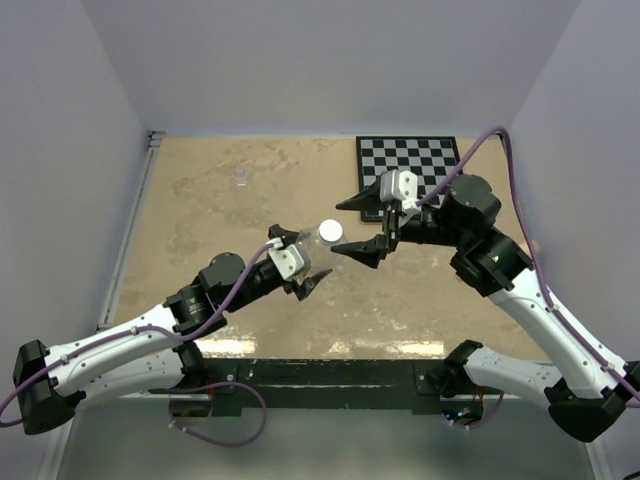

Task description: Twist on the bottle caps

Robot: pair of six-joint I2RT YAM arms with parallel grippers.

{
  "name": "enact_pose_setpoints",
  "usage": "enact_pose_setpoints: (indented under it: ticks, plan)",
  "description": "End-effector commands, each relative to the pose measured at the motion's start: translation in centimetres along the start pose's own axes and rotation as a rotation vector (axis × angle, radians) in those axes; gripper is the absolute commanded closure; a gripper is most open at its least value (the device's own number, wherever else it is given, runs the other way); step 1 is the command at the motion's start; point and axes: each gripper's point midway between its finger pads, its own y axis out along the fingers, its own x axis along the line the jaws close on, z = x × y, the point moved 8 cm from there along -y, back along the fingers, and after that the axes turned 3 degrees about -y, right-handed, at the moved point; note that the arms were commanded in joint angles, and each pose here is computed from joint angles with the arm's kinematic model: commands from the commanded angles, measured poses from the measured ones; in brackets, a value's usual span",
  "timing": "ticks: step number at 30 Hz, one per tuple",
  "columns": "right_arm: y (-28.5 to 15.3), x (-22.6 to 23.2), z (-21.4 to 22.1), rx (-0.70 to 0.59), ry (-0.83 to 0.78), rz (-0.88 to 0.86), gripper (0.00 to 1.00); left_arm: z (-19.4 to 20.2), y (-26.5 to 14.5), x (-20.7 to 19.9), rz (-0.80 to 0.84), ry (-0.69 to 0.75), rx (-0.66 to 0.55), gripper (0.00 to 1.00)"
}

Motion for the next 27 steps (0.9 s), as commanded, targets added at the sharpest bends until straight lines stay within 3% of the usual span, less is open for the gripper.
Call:
enact_pose_setpoints:
  ticks: [1, 10, 15, 17, 20, 22, 27]
  plan:
    - [0.6, -0.6, 0.3, -0.026, 0.033, 0.041, 0.21, -1.0, 0.4, 0.3, -0.019, -0.031, -0.063, 1.0]
    - [2.0, -0.6, 1.5, -0.071, 0.078, -0.025, 0.22, -0.7, 1.3, 0.3, 0.013, -0.068, -0.082, 1.0]
    - [2.3, -0.7, 2.1, -0.073, 0.089, -0.033, 0.32, -0.6, 1.8, 0.2, 0.031, -0.089, -0.096, 1.0]
    - [2.4, -0.7, 2.3, -0.07, 0.093, -0.031, 0.46, -0.4, 1.9, 0.2, 0.036, -0.094, -0.091, 1.0]
    - [2.4, -1.0, 2.5, -0.065, 0.095, -0.002, 0.86, 0.0, 1.8, 0.6, 0.021, -0.118, -0.091, 0.99]
    - [2.2, -1.3, 2.6, -0.055, 0.099, 0.043, 1.0, 0.4, 1.4, 1.2, -0.004, -0.148, -0.099, 0.84]
    - [1.7, -3.0, 3.5, 0.012, 0.143, 0.253, 1.0, 1.1, -0.1, 3.3, -0.124, -0.234, -0.128, 0.4]
